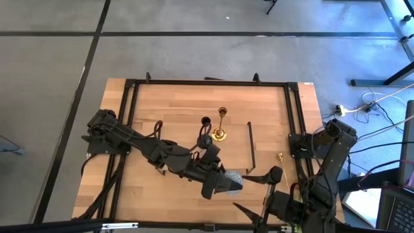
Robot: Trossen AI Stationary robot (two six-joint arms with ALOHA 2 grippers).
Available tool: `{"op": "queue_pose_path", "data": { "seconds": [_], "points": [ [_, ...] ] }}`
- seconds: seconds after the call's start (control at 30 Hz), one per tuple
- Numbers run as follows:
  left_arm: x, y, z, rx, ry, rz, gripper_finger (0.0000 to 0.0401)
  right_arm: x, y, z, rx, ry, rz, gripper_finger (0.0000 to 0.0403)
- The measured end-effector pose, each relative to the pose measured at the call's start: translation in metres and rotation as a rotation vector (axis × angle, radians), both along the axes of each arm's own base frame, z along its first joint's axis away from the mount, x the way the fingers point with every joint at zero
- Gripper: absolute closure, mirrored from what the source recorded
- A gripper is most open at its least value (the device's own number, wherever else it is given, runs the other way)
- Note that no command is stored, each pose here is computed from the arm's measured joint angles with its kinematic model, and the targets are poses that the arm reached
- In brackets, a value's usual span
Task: Pick & Place candle stick holders
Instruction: Put the blue scented candle on the shelf
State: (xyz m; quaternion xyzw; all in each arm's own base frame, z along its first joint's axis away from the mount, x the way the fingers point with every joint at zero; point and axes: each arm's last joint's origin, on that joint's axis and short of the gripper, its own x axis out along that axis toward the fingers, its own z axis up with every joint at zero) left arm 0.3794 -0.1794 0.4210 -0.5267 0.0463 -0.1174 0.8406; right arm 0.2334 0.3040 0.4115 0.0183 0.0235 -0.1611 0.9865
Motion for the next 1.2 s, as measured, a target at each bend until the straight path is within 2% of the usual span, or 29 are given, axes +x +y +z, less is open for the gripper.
{"op": "queue_pose_path", "data": {
  "seconds": [0.3, 0.87, 0.97, 1.07, 1.2],
  "points": [
    [-0.001, 0.002, -0.022, 0.037, 0.217, 0.066, 0.0221, -0.001, -0.003, -0.005, -0.074, 0.031, -0.057, 0.0033],
    [0.000, 0.005, -0.022, 0.044, 0.215, 0.075, 0.0221, -0.001, -0.003, -0.005, -0.098, 0.040, -0.057, 0.0033],
    [-0.001, 0.006, -0.026, 0.048, 0.266, 0.071, 0.0221, -0.001, -0.003, -0.005, -0.100, 0.041, -0.057, 0.0033],
    [-0.011, 0.006, -0.033, 0.067, 0.389, 0.086, 0.0221, -0.001, -0.003, -0.006, -0.103, 0.042, -0.058, 0.0033],
    [-0.037, 0.006, -0.029, 0.095, 0.506, 0.146, 0.0221, -0.002, -0.002, -0.006, -0.106, 0.044, -0.056, 0.0033]
  ]
}}
